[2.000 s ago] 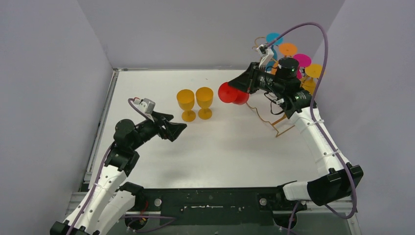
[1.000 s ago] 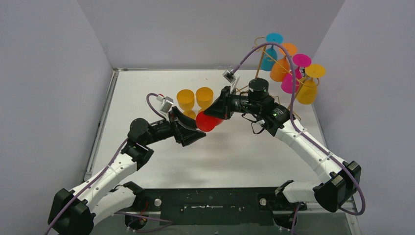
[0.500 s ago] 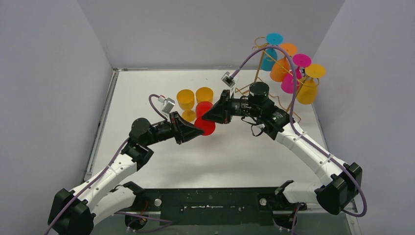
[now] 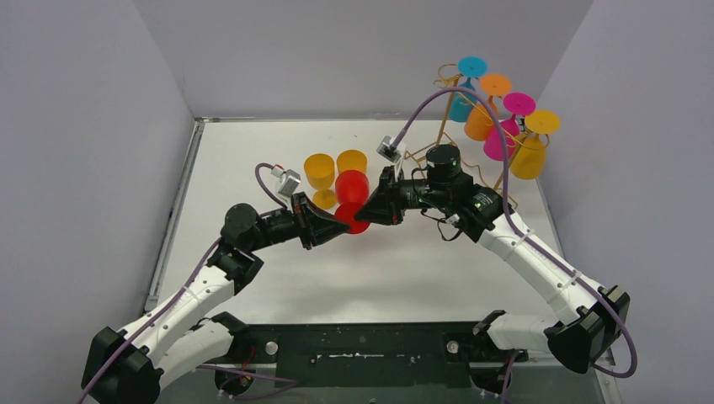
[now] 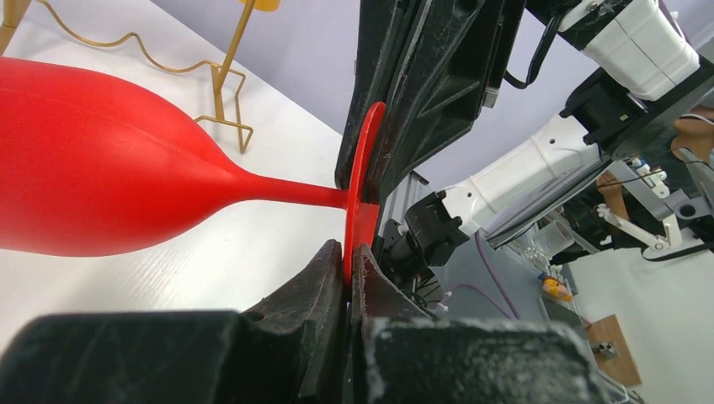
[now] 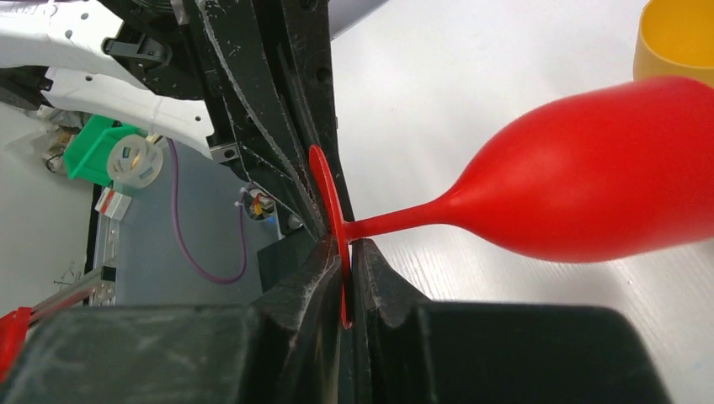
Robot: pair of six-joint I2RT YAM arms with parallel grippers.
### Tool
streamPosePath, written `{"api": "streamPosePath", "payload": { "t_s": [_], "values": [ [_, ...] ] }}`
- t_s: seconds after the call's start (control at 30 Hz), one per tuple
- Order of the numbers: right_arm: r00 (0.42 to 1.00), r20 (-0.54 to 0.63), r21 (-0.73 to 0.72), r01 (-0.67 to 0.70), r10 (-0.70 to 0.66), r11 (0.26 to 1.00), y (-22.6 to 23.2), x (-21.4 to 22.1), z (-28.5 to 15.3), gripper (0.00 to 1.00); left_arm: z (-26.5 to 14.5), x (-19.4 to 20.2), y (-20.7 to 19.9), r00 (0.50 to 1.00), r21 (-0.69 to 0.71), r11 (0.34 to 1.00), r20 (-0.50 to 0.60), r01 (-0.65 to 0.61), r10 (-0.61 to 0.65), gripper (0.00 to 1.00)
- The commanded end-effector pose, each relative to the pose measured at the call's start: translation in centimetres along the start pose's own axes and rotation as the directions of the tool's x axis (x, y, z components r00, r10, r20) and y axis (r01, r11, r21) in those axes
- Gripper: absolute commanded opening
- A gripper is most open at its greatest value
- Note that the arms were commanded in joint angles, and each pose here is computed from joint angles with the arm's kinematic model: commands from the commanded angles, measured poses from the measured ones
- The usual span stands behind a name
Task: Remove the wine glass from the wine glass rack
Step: Place the wine glass at the center of the board.
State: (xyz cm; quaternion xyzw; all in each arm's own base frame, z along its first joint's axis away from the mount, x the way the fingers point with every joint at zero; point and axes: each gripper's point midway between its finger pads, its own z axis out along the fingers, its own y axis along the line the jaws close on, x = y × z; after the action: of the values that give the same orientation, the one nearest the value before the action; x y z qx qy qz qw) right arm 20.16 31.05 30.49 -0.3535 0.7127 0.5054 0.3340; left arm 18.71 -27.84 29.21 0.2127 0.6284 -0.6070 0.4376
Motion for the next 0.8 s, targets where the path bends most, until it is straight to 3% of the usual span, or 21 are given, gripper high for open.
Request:
{"api": "streamPosePath", "payload": {
  "t_s": [0.0,0.07,0.2,0.63,0.77],
  "values": [
    [0.994,0.081,-0.004,0.075,-0.075,0.997,1.4,-2.1,-0.9,0.02,-0.1,-1.5,-2.4,0.996,0.085,0.993,0.031,-0.081,0.078,0.01],
    [0.993,0.093,-0.023,0.071,-0.069,0.997,1.7,-2.4,-0.9,0.0,-0.1,-1.3,-2.6,0.997,0.093,0.993,0.024,-0.079,0.077,0.17],
    [0.993,0.107,-0.04,0.062,-0.058,0.997,2.0,-2.6,-0.8,0.0,-0.1,-1.1,-2.8,0.997,0.1,0.992,0.015,-0.077,0.076,0.3],
    [0.995,0.092,-0.1,0.045,-0.036,0.994,2.9,-1.5,-0.2,0.0,0.0,-1.8,-3.1,0.996,0.113,0.992,0.073,-0.059,0.051,0.3],
    [0.995,0.089,-0.113,0.048,-0.038,0.992,3.1,-1.3,-0.2,0.0,-0.2,-2.1,-3.1,0.994,0.103,0.993,0.102,-0.059,0.049,0.24]
  ]
}}
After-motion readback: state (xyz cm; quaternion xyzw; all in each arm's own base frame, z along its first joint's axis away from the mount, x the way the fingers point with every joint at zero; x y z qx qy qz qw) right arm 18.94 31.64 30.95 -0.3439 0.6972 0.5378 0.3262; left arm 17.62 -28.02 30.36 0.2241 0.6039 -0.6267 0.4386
